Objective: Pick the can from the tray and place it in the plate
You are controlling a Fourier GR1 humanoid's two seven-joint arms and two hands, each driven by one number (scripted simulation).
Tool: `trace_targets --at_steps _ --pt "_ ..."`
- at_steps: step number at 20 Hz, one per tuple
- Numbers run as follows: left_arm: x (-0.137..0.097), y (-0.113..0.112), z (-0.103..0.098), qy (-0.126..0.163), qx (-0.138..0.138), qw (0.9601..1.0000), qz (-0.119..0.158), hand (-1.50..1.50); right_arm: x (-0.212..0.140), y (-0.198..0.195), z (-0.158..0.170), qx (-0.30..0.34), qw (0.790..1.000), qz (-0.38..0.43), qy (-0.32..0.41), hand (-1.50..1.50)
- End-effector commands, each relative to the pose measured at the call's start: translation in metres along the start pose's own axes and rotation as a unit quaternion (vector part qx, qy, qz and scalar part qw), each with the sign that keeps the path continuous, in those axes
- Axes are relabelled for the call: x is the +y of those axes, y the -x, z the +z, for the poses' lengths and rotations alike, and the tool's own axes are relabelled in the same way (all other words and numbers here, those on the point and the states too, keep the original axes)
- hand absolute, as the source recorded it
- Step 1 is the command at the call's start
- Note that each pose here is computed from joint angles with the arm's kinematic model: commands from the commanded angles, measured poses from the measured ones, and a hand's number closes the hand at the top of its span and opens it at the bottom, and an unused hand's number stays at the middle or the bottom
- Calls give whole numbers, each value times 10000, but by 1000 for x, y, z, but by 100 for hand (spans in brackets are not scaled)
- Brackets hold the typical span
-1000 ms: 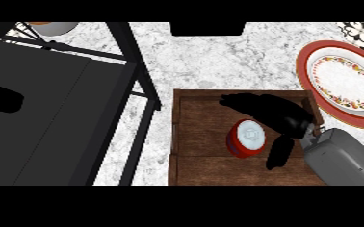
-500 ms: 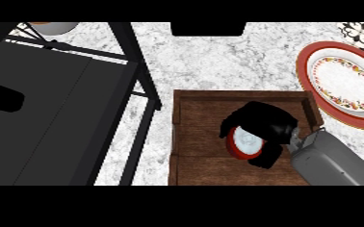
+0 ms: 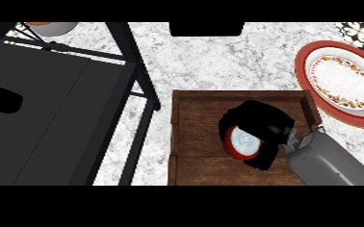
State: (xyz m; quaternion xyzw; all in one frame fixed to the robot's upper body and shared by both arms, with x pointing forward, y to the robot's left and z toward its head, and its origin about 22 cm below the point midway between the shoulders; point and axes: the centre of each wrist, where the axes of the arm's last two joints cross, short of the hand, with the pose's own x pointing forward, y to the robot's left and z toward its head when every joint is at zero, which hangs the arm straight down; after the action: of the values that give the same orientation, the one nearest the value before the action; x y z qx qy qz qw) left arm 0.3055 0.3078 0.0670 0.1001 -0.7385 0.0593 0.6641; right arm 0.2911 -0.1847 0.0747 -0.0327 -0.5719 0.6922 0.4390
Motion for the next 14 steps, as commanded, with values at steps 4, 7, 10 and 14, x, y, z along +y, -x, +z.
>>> trace_targets --at_steps 4,7,10,14 --pt "-17 37 23 650 995 9918 -471 0 -15 29 -9 1942 9664 -585 1577 150" --pt "-1 42 29 605 1051 9918 -410 0 -30 53 -1 3190 9162 -673 2332 150" --pt "-10 42 27 683 1036 9907 -549 0 -56 38 -10 3301 8778 -455 3440 150" --pt "-5 41 27 677 1106 9900 -548 0 -92 23 -4 3511 8065 249 4750 150"
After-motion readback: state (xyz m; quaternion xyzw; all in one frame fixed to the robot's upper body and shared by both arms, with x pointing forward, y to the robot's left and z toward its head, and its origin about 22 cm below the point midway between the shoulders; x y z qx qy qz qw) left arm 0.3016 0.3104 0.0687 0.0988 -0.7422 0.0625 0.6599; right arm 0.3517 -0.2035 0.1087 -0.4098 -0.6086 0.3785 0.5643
